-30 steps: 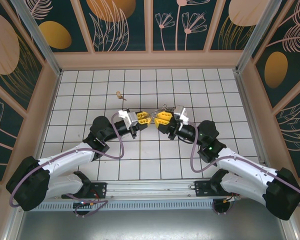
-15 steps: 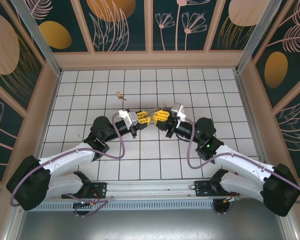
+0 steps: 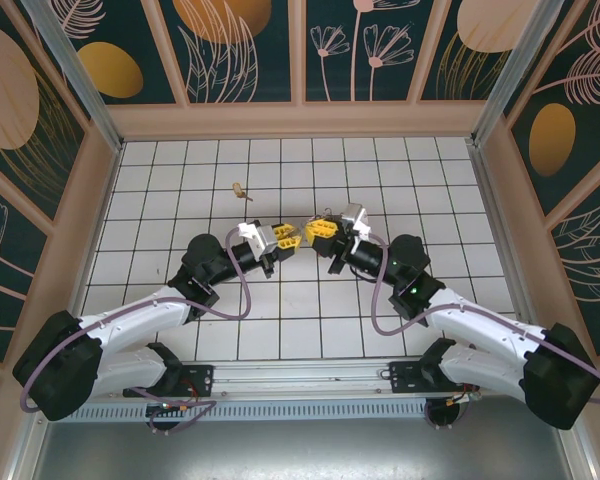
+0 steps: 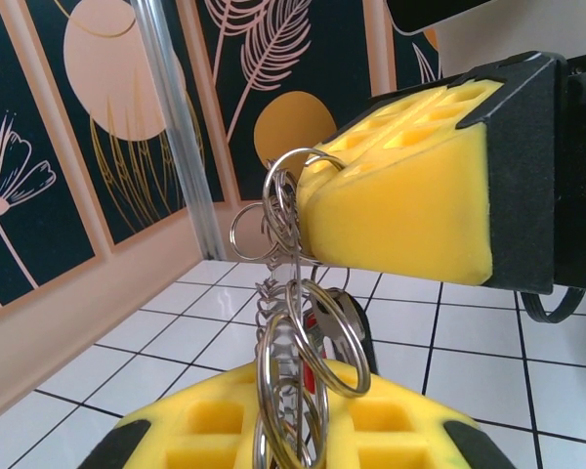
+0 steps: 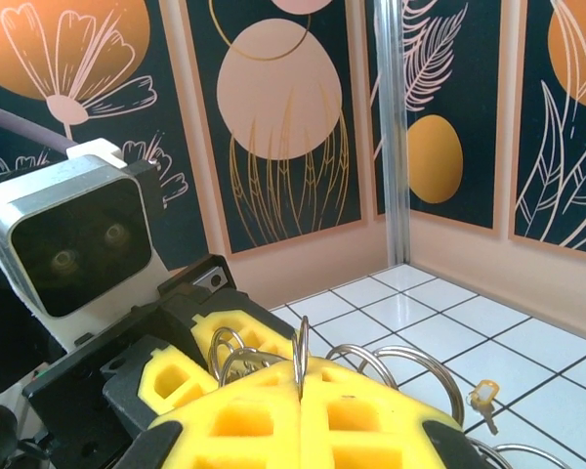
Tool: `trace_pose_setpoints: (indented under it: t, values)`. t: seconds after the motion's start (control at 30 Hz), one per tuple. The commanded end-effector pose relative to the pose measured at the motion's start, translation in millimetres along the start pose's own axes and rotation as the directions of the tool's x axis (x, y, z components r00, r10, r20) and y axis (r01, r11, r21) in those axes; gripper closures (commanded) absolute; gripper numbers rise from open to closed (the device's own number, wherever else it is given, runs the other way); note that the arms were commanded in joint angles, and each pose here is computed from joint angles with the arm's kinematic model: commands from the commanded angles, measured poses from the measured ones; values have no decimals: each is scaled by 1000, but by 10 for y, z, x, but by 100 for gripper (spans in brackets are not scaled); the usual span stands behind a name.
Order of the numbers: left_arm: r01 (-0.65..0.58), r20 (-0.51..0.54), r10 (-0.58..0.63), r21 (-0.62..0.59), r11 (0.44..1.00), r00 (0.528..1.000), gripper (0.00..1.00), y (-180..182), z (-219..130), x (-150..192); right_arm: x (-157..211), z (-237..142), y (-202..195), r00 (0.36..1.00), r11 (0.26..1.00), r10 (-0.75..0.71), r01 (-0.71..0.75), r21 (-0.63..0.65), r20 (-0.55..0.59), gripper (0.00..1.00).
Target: Put the keys on the keyring
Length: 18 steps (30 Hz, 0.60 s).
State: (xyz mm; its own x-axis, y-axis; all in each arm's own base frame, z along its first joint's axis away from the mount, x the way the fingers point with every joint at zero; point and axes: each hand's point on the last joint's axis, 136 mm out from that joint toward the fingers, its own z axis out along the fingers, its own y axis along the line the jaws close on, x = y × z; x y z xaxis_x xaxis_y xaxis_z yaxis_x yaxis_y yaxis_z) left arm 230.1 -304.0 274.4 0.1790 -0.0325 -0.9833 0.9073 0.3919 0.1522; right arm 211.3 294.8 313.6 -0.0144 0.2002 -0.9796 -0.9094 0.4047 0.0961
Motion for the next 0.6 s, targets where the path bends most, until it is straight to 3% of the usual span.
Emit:
trace_pose_setpoints:
  t: [0.0,0.03,0.1,0.27,0.4,0.57]
  values:
    - [-33,52,32,19,999,998,96,-55,-2,-121,-328,60,26,991,999,-45,45,6,122,100]
    - [-21,52,20,19,1000,998,88,-48,5,-128,-332,74,33,990,998,-56,56,4,128,100]
    - [18,21,-19,22,1000,1000,61,-34,31,-115,-323,93,42,987,996,-89,90,-1,133,100]
    - [-47,-34,49,56,997,998,35,-149,-127,-153,-233,82,137,973,974,-215,221,-59,84,100]
    - [-119,-77,122,43,992,990,25,-187,-325,-244,-115,36,167,958,950,-285,285,-128,18,100]
    - [-134,-148,148,99,986,978,26,-297,-456,-270,-56,-42,180,945,930,-326,320,-180,-6,100]
